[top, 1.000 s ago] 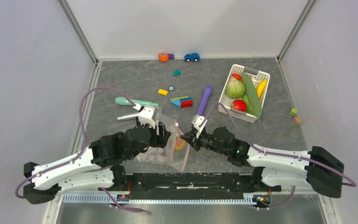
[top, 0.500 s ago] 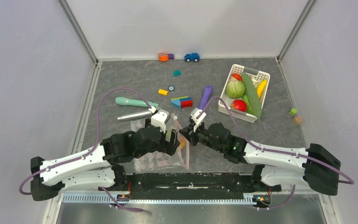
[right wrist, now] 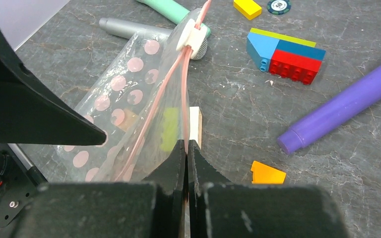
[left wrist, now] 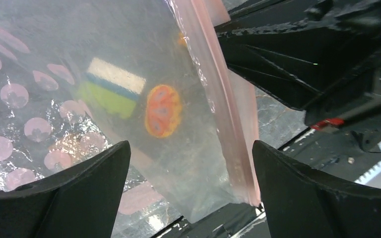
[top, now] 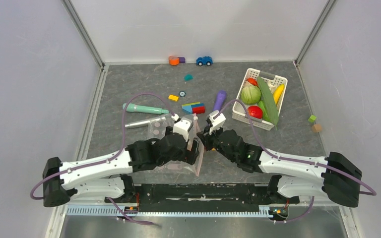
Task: Place the food in the zip-top bag and seal the zipper
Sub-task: Open the zipper of the food storage bag.
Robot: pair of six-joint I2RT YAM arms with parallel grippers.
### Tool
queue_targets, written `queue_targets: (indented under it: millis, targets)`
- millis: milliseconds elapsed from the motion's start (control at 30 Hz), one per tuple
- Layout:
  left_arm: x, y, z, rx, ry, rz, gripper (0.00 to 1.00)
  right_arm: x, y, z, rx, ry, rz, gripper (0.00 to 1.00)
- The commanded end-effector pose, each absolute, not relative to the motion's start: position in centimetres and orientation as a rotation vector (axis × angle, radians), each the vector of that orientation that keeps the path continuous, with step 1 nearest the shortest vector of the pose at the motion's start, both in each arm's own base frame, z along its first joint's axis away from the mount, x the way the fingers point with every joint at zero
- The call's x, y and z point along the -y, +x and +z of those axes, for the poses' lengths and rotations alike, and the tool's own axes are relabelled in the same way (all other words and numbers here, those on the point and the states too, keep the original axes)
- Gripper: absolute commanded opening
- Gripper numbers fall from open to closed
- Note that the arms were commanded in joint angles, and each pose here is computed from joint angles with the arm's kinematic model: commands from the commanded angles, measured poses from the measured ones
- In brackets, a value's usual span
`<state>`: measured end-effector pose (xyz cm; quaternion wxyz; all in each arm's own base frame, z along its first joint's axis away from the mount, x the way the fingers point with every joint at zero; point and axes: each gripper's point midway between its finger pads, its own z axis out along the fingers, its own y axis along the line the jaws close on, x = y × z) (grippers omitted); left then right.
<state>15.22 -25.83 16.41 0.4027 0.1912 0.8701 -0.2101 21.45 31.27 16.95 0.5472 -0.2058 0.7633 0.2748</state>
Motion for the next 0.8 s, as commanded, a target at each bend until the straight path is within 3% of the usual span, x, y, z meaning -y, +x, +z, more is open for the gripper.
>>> queue_targets:
  millis: [0,167,200,500,567,633,767]
  targets:
    - [26.5,17.5,18.5,-2.127,0.395,-0.476,0.92,-30.8,21.8,18.7,-1.770,-0.419,0.671,0.00]
    - [22.9,19.1,19.0,-2.099,0.315,-0.256,0.12,-29.4,21.6,18.1,-1.756,-0.457,0.637,0.00]
    - [22.3,19.3,19.4,-2.086,0.294,-0.231,0.02,-29.1,21.7,18.0,-1.752,-0.464,0.627,0.00]
    - [21.3,20.4,21.5,-1.976,0.155,-0.267,0.02,-27.5,21.5,16.3,-1.712,-0.628,0.636,0.02]
    - [21.7,20.4,21.3,-1.974,0.159,-0.281,0.02,-28.4,20.6,17.6,-1.663,-0.693,0.707,0.20]
    - [21.7,20.5,20.9,-1.976,0.149,-0.283,0.02,-29.2,19.6,19.4,-1.609,-0.754,0.774,0.53]
    - [22.3,20.2,20.8,-1.969,0.149,-0.344,0.02,-28.9,18.9,22.6,-1.548,-0.734,0.818,0.97]
